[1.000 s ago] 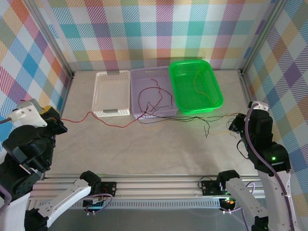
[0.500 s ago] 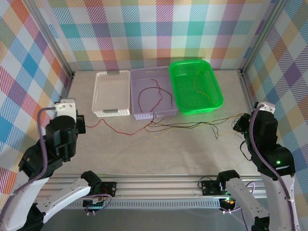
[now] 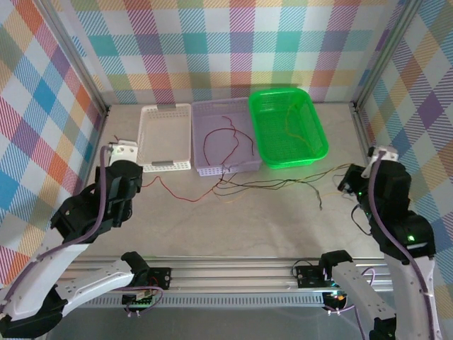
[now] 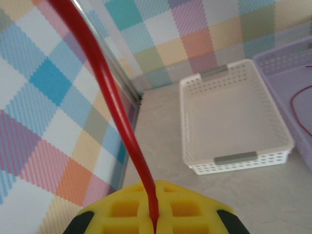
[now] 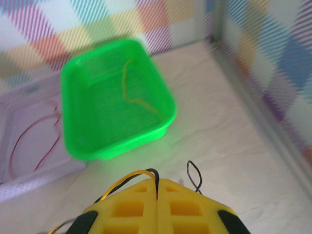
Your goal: Untangle the cables
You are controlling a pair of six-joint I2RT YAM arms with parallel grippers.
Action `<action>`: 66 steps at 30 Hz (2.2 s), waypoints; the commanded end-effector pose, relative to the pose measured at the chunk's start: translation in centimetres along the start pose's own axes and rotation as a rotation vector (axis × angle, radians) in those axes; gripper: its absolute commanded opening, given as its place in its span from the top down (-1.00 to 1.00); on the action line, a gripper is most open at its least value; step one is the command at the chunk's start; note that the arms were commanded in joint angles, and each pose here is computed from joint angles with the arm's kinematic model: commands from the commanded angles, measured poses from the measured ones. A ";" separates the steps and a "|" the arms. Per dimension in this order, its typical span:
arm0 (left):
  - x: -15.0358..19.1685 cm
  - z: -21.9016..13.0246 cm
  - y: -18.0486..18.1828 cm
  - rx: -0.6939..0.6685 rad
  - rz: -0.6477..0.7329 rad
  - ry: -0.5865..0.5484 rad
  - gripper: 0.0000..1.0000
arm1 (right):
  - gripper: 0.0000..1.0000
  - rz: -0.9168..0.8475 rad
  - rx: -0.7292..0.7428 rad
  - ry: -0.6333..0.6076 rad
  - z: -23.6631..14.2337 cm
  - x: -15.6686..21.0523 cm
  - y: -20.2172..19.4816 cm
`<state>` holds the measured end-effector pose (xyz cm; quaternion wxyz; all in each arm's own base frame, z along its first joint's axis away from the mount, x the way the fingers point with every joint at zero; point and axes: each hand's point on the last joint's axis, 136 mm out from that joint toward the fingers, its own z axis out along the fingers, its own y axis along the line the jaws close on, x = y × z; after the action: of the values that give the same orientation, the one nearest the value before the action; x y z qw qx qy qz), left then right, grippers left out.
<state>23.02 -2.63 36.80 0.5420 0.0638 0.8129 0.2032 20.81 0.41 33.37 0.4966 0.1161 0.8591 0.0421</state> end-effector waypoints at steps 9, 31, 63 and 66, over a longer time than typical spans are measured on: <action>-0.3 0.1 -9.3 0.394 -0.137 0.079 1.00 | 0.24 0.008 -0.528 0.246 4.8 6.2 9.4; -7.1 -3.1 -13.8 0.686 -0.387 0.101 1.00 | -0.48 -0.612 -0.968 0.119 4.0 19.7 27.5; -6.8 -4.5 -4.8 0.460 -0.340 0.011 1.00 | 1.00 -0.384 -0.628 0.084 10.6 22.0 20.7; -6.8 -4.9 -3.2 0.423 -0.330 -0.009 1.00 | 1.00 -0.308 -0.628 0.086 10.5 21.0 18.4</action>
<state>22.50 -11.20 42.11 0.5309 0.0392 0.8398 -0.1065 23.28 24.38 14.56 0.4937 -0.1980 0.8185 0.2170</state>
